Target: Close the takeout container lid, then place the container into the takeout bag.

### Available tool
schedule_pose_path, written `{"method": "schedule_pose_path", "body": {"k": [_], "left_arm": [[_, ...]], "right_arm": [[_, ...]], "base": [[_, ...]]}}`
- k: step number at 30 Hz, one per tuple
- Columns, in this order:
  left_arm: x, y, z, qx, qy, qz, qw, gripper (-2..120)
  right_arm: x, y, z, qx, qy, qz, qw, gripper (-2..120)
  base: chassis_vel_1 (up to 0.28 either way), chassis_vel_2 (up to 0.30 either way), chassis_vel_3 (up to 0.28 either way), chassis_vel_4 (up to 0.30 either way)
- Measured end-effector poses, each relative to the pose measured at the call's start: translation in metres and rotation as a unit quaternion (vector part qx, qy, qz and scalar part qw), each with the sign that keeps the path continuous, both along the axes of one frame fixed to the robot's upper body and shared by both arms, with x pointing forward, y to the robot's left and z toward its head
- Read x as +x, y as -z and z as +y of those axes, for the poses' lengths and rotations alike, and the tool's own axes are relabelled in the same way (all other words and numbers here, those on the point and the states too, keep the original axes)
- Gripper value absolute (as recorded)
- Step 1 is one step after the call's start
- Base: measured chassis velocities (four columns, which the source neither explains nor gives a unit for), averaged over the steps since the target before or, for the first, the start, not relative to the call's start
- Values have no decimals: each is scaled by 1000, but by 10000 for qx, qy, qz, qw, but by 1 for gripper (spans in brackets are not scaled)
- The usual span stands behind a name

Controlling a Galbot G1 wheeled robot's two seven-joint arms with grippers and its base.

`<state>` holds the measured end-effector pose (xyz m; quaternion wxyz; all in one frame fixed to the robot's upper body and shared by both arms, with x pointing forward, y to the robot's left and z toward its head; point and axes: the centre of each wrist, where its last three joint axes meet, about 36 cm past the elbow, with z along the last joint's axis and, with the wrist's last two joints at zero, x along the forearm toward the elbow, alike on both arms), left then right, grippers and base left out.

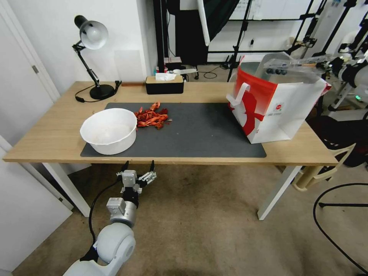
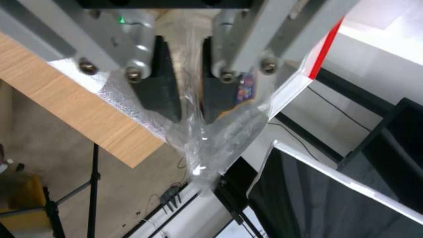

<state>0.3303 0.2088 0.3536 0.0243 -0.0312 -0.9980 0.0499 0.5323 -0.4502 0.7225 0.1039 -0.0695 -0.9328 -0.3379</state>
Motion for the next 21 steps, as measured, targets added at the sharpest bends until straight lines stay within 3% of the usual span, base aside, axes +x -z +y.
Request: {"method": "schedule_pose_path", "body": {"k": [10, 16, 20, 21], "left_arm": [[0, -1, 1, -4, 2, -9, 10000, 100], [1, -2, 2, -4, -9, -17, 10000, 100], [1, -3, 3, -26, 23, -45, 10000, 100], [1, -3, 3, -26, 23, -45, 10000, 100]], "right_arm": [[1, 0, 15, -87, -177, -36, 9998, 57], [-2, 6, 26, -91, -393, -214, 9990, 73], [-19, 19, 54, -359, -707, -551, 9953, 92], [-19, 19, 54, -359, -707, -551, 9953, 92]], "base": [[0, 0, 0, 0], [0, 0, 0, 0], [0, 0, 0, 0], [0, 0, 0, 0]]}}
